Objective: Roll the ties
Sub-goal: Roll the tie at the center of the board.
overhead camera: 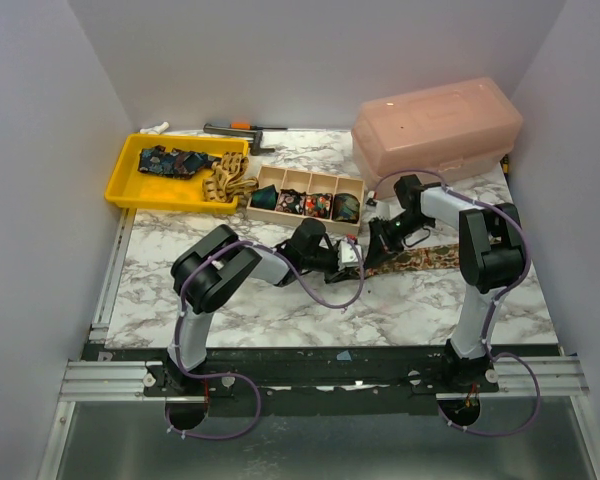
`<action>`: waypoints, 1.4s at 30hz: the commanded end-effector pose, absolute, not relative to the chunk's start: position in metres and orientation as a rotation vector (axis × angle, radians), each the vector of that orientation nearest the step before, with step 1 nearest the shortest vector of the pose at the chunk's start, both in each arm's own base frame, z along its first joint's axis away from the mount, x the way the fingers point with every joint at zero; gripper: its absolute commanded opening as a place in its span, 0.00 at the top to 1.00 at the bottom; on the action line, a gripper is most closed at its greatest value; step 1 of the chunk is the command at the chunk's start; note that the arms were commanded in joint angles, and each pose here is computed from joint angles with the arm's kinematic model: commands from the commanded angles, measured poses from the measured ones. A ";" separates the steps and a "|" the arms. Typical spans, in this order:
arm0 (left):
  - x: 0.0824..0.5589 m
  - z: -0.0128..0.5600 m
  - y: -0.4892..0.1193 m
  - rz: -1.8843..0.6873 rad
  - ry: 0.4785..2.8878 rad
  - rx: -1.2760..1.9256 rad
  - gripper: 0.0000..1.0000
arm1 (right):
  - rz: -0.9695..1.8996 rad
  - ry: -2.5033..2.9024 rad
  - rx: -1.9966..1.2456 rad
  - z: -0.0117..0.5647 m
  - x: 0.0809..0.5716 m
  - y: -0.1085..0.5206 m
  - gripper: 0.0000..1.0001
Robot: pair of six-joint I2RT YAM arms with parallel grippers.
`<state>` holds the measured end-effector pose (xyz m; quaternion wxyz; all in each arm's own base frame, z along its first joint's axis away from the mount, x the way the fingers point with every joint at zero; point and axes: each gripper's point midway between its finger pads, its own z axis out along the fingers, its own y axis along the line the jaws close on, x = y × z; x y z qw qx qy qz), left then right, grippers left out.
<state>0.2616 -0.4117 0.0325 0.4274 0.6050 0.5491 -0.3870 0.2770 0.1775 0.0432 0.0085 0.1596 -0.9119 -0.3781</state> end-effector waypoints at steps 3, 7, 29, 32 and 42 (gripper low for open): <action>0.240 0.009 -0.390 -1.062 1.475 1.538 0.87 | -1.209 -2.895 0.529 0.059 0.294 0.168 0.80; 0.241 0.009 -0.388 -1.067 1.486 1.531 0.87 | -1.205 -2.901 0.535 0.056 0.300 0.168 0.71; 0.261 0.031 -0.371 -0.988 1.680 1.329 0.78 | -0.715 -2.924 0.635 -0.025 0.265 0.112 0.76; 0.261 -0.006 -0.357 -0.904 1.765 1.417 0.78 | -0.740 -2.924 0.646 -0.019 0.267 0.115 0.76; 0.252 -0.037 -0.350 -0.891 1.896 1.478 0.74 | -1.089 -2.916 0.637 0.057 0.289 0.153 0.55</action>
